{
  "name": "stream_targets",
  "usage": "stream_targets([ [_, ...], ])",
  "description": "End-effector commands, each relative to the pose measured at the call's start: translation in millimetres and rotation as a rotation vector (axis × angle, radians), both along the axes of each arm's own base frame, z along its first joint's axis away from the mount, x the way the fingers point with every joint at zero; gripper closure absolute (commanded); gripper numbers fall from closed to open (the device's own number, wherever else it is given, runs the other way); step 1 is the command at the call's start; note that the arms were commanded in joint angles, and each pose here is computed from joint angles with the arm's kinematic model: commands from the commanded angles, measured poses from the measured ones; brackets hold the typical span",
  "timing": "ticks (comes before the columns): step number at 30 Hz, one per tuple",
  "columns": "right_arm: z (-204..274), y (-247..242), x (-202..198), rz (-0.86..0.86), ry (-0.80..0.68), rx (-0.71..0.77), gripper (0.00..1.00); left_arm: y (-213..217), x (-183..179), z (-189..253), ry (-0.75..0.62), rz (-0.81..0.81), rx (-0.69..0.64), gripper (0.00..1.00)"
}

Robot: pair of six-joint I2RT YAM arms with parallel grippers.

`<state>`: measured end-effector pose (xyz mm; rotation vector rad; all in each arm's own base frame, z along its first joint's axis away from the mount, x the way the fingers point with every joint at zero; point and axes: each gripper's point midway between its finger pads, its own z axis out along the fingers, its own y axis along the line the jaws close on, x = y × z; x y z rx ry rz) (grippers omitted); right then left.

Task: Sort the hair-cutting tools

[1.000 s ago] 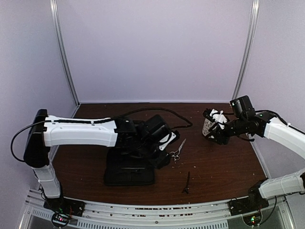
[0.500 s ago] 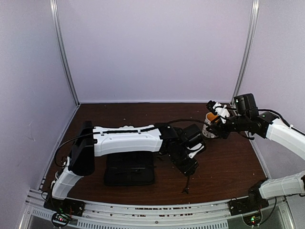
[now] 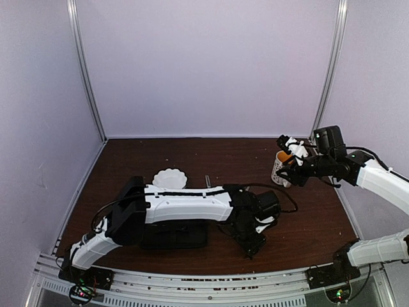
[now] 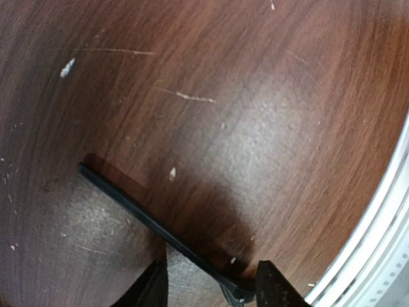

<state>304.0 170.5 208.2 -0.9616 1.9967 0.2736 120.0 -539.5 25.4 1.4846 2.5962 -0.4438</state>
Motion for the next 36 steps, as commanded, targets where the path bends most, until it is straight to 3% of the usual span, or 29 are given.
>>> stream_targets([
  [1, -1.5, -3.1, 1.2, -0.018, -0.009, 0.003, 0.54, -0.6, 7.6, -0.3, -0.017, 0.029, 0.015, 0.53],
  [12, -3.6, -3.3, 0.8, -0.013, -0.007, -0.004, 0.55, 14.7, 18.7, 4.6, -0.050, 0.065, 0.052, 0.77],
  [21, -4.5, -1.9, -1.3, -0.003, 0.001, 0.000, 0.56, 36.6, 30.0, 11.6, -0.105, 0.068, 0.084, 0.83],
  [25, -4.4, -2.2, -3.3, 0.002, -0.001, -0.001, 0.56, 39.7, 30.3, 14.7, -0.108, 0.035, 0.082, 0.91],
  [31, -2.5, -2.9, -8.6, 0.025, -0.019, -0.011, 0.56, 56.9, 35.2, 70.0, -0.218, -0.066, 0.030, 0.97],
  [36, -1.1, 12.8, -29.7, 0.170, -0.012, 0.025, 0.57, 126.2, 31.2, 116.1, -0.276, -0.135, 0.087, 1.00],
])
